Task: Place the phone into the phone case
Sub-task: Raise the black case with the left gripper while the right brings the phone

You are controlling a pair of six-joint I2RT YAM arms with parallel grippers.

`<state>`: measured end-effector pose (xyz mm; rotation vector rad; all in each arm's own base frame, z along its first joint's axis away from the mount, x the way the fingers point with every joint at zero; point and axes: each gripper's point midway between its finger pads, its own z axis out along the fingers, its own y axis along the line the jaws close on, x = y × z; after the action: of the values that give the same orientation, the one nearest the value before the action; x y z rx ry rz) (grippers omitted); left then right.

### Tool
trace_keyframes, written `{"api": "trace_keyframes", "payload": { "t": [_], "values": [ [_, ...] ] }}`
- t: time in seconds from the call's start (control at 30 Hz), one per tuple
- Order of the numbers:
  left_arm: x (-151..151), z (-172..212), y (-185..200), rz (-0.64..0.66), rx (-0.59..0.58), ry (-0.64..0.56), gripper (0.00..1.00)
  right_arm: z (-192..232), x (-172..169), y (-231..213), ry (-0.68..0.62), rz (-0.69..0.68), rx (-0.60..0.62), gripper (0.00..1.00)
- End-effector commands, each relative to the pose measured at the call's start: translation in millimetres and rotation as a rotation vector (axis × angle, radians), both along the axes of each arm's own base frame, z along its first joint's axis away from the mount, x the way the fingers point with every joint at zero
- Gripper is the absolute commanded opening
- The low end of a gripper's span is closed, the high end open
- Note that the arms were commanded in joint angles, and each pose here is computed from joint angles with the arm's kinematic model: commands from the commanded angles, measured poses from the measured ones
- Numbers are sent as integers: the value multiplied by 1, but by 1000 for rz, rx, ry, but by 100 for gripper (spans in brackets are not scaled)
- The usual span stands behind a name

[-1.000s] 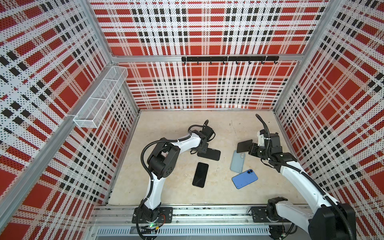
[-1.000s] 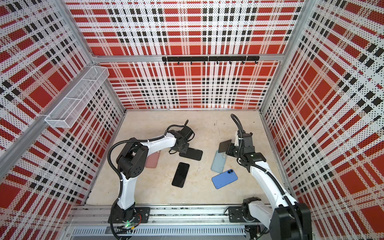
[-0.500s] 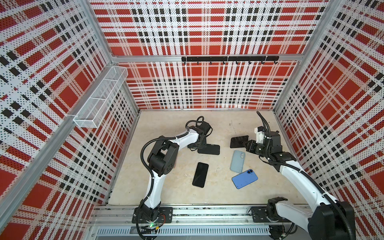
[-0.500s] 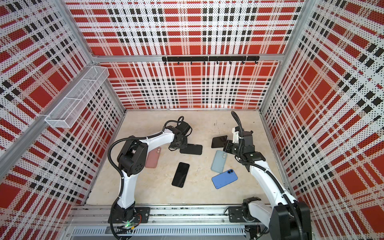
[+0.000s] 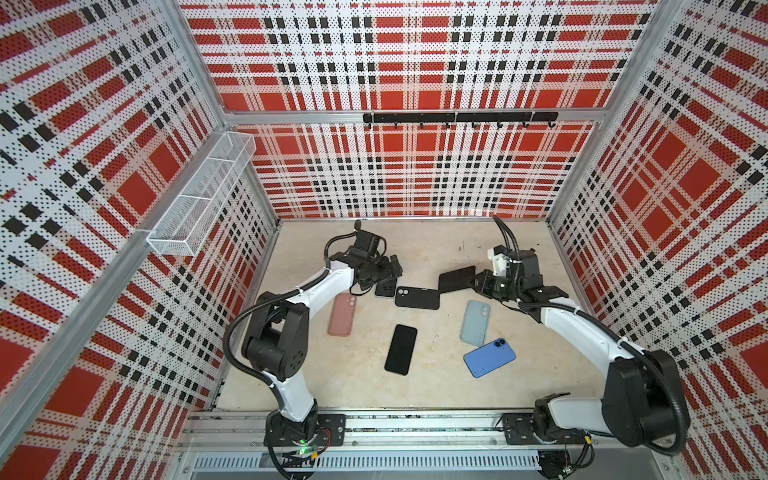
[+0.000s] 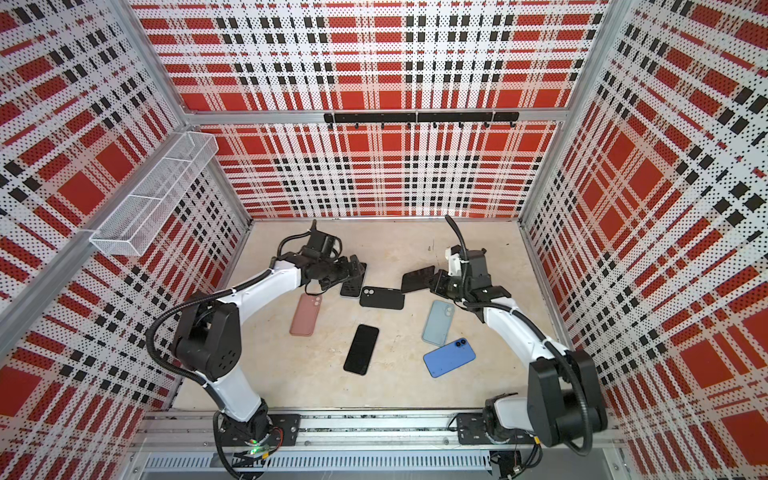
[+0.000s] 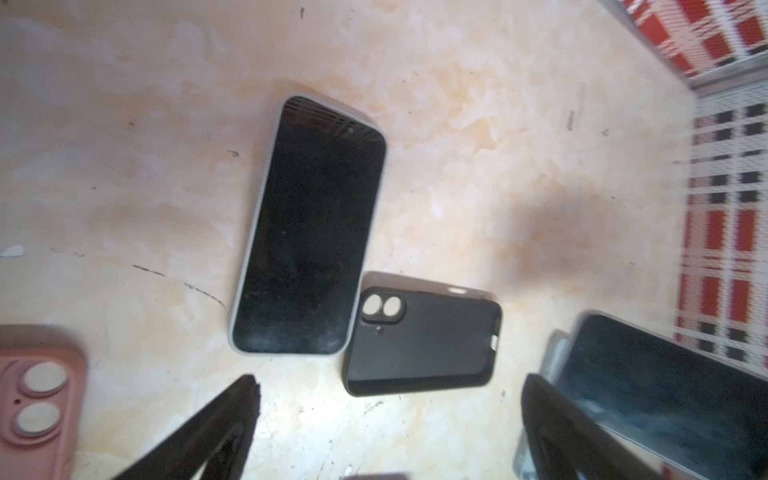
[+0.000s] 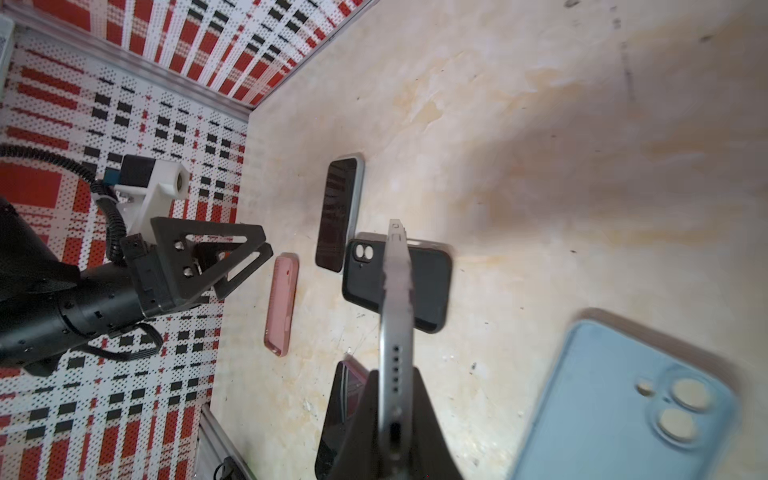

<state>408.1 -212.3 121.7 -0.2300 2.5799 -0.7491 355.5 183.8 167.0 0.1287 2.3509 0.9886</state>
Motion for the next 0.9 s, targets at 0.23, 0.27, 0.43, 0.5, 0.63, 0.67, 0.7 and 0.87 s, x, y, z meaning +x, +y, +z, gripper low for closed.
{"api": "trace_keyframes", "payload": {
  "t": [0.23,0.27,0.43,0.5,0.63,0.67,0.7,0.87],
  "values": [
    [-25,-35,-33,-89,-264,81,96,-2,27,57,6,41,118,0],
    [-24,-39,-34,-89,-266,87,96,-5,29,60,17,41,124,0],
    [-20,-55,-37,-86,-271,109,94,-24,31,69,57,43,138,0],
    [-18,-61,-37,-75,-271,118,93,-30,32,69,69,38,140,0],
    [-15,-72,-42,-72,-268,137,92,-40,32,70,87,36,138,0],
    [-15,-75,-43,-70,-265,143,92,-43,31,70,92,38,136,0],
    [-15,-77,-44,-71,-264,145,92,-46,31,70,96,40,135,0],
    [-14,-79,-52,-83,-259,146,91,-59,30,73,125,57,135,0]
  ]
}}
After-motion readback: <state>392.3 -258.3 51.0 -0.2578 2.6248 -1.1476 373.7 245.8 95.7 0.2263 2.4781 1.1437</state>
